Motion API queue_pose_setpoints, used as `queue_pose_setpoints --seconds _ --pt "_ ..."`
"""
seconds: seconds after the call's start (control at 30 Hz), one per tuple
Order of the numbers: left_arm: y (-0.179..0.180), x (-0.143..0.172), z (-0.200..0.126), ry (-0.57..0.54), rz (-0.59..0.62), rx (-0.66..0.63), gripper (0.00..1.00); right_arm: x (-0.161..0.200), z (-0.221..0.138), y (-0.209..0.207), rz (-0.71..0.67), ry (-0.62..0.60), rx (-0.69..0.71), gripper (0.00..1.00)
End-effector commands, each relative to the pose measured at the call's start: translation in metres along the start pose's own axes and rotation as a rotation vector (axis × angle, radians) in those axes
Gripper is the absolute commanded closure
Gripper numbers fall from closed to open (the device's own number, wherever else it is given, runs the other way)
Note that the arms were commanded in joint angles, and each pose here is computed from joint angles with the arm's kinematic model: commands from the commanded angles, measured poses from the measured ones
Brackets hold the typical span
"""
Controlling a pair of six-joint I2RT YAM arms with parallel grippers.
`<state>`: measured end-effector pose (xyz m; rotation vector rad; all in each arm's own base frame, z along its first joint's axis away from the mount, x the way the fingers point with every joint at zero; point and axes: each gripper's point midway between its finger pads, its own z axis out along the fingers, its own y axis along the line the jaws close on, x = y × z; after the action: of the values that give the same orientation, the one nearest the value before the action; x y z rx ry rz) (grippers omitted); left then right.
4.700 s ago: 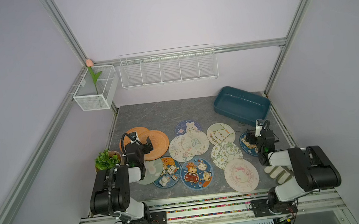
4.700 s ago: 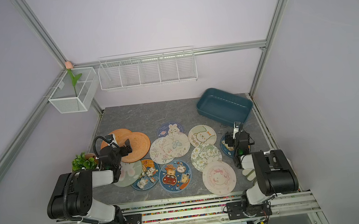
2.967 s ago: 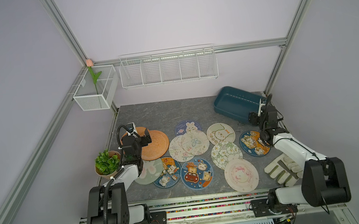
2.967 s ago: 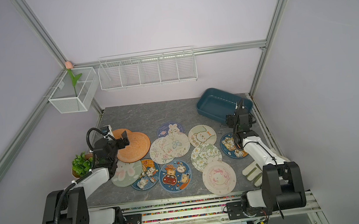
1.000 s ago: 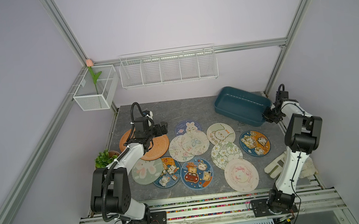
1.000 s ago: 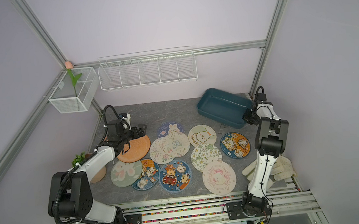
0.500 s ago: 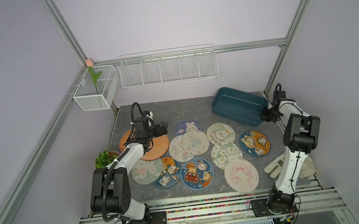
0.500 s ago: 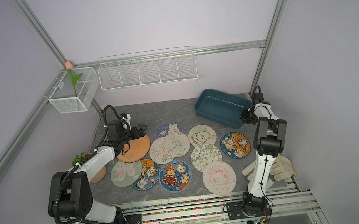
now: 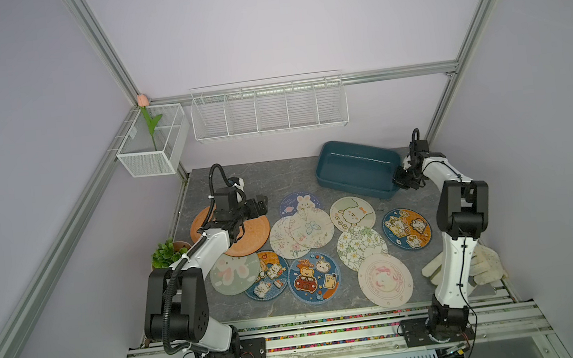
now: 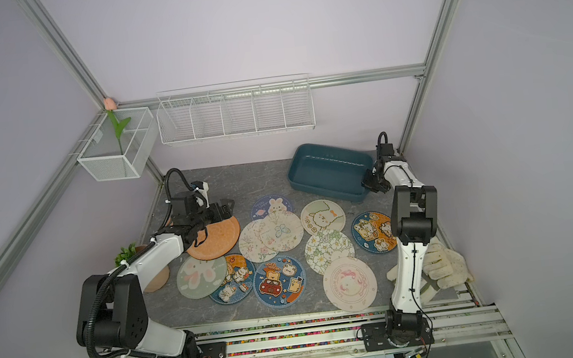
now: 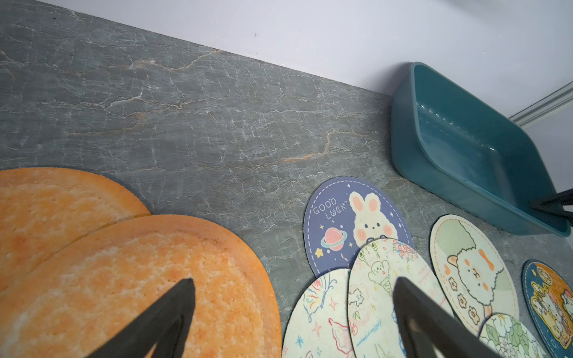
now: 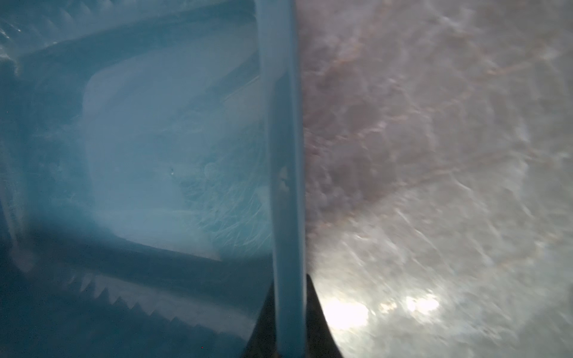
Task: Put the coasters into the storage box
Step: Move the storage box to the center of the board.
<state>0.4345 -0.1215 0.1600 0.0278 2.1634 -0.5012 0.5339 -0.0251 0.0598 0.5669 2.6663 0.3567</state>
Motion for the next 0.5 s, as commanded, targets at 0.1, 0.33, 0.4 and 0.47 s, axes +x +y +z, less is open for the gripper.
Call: queue_pose_setpoints --seconds 0.1,0.33,0.4,0.47 --pt "-0.005 0.003 -0.003 0.005 0.009 0.017 0.01 -0.013 0.008 0.035 -0.104 0.006 -0.05 0.94" --pt "-0.005 0.004 -0.007 0.003 0.003 0.017 0.01 -0.013 0.017 0.05 -0.148 0.046 -0.081 0.94" --pt "-0.005 0.005 -0.007 0.007 0.003 0.018 0.01 -0.011 0.02 0.054 -0.153 0.06 -0.094 0.94" --pt "-0.006 0.006 -0.007 0.011 0.002 0.02 0.01 -0.008 0.024 0.058 -0.158 0.072 -0.107 0.94"
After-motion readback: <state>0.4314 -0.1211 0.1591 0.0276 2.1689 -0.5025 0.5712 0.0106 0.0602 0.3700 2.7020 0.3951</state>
